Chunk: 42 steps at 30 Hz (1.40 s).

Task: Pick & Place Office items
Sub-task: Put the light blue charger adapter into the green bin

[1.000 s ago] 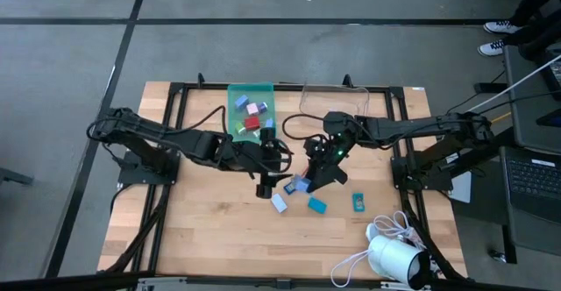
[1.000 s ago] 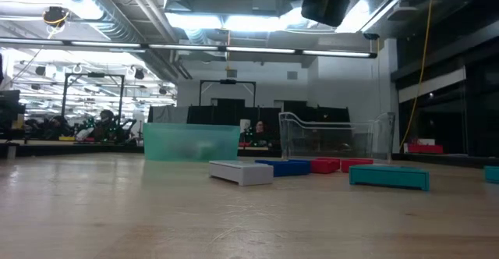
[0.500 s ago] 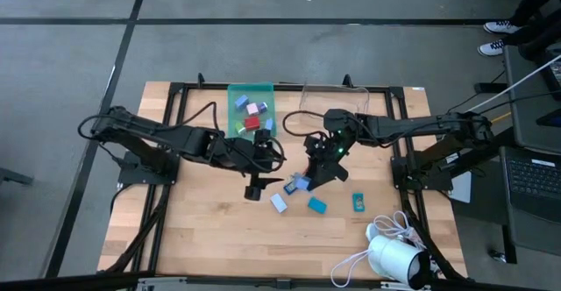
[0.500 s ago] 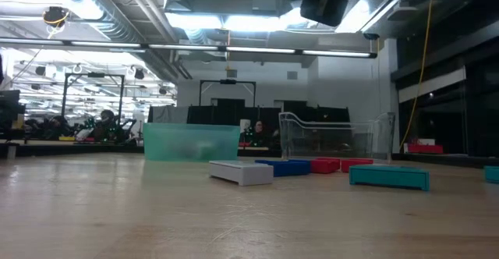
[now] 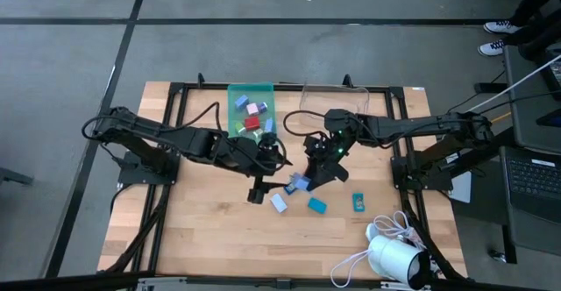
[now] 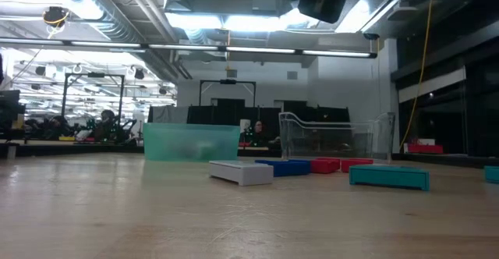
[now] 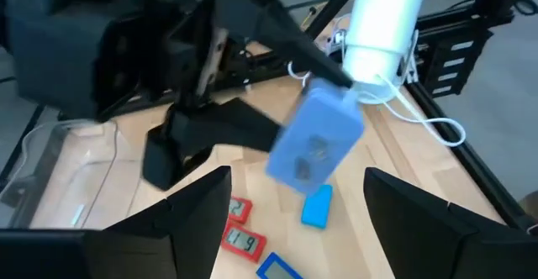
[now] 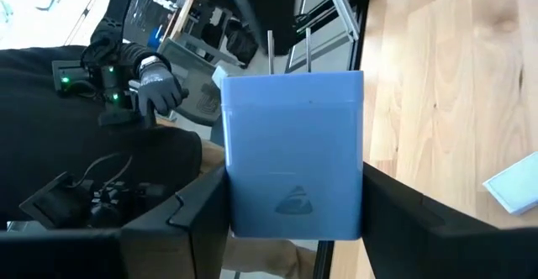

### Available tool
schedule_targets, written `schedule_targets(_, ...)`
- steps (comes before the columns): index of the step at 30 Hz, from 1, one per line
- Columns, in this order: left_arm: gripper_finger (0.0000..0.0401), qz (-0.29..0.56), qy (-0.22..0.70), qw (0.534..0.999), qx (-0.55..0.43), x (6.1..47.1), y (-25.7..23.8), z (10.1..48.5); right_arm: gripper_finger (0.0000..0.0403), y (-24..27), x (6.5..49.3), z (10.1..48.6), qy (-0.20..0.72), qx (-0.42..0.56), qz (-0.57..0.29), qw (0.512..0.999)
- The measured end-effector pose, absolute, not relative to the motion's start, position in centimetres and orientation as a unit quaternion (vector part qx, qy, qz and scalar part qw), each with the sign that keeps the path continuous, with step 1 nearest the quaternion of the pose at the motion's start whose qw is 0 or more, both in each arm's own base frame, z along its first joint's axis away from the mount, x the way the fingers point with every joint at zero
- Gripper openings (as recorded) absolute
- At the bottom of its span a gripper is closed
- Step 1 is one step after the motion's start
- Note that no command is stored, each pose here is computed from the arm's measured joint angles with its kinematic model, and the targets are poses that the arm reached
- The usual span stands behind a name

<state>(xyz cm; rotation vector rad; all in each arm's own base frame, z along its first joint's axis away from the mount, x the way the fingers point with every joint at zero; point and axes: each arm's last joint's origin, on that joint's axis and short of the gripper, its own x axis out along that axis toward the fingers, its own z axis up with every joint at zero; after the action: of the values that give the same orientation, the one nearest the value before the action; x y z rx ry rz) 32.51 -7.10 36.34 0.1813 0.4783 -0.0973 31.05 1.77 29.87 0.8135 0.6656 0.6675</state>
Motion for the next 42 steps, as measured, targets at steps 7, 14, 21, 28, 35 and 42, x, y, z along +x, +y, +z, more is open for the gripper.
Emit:
schedule_targets(7,0.0267,-0.051,0.202,0.974,0.085,32.9,-6.7,36.9,0.0210,1.8,31.1,30.0,0.307,0.381,0.315,0.813)
schedule_targets(14,0.0267,-0.073,0.212,0.971,0.082,34.1,-6.7,35.9,0.0210,1.8,31.1,29.9,0.310,0.386,0.315,0.810)
schedule_targets(21,0.0267,-0.111,0.200,0.971,0.073,35.6,-7.3,34.8,0.0210,2.0,31.0,29.8,0.318,0.388,0.327,0.801)
schedule_targets(28,0.0267,-0.110,0.193,0.972,0.073,34.7,-7.0,35.8,0.0210,1.9,31.1,30.0,0.308,0.383,0.326,0.807)
schedule_targets(35,0.0267,-0.116,0.234,0.963,0.069,33.3,-7.2,35.7,0.0210,1.7,31.2,30.2,0.297,0.380,0.319,0.816)
schedule_targets(42,0.0267,-0.111,0.239,0.962,0.077,33.4,-7.9,35.5,0.0210,1.4,31.2,30.2,0.298,0.382,0.324,0.812)
